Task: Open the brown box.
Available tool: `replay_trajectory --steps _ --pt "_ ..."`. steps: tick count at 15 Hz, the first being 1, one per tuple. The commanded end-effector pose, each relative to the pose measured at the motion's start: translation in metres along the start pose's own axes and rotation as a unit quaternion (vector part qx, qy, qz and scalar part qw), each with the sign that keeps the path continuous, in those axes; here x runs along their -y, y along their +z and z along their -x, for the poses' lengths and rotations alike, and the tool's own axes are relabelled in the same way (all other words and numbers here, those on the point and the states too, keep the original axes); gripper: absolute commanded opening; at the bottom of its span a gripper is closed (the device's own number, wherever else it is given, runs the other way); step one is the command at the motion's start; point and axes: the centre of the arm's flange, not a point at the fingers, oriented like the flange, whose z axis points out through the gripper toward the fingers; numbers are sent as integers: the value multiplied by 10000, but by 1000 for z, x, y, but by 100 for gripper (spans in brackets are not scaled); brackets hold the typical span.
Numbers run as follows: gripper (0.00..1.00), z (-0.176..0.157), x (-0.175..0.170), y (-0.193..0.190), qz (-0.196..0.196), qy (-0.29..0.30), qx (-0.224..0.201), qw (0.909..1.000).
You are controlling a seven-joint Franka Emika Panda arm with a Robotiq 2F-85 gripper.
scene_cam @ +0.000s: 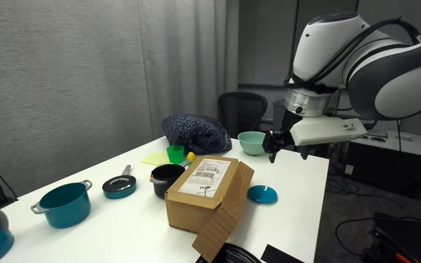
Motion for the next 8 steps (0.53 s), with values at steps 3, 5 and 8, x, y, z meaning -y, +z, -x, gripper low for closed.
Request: replay_trajectory --steps 3,5,8 --pt "100 -25 -3 57 -93 864 485 9950" --pt "100 -27 0 73 13 925 432 9948" --pt "100 -28 14 88 194 824 280 9960"
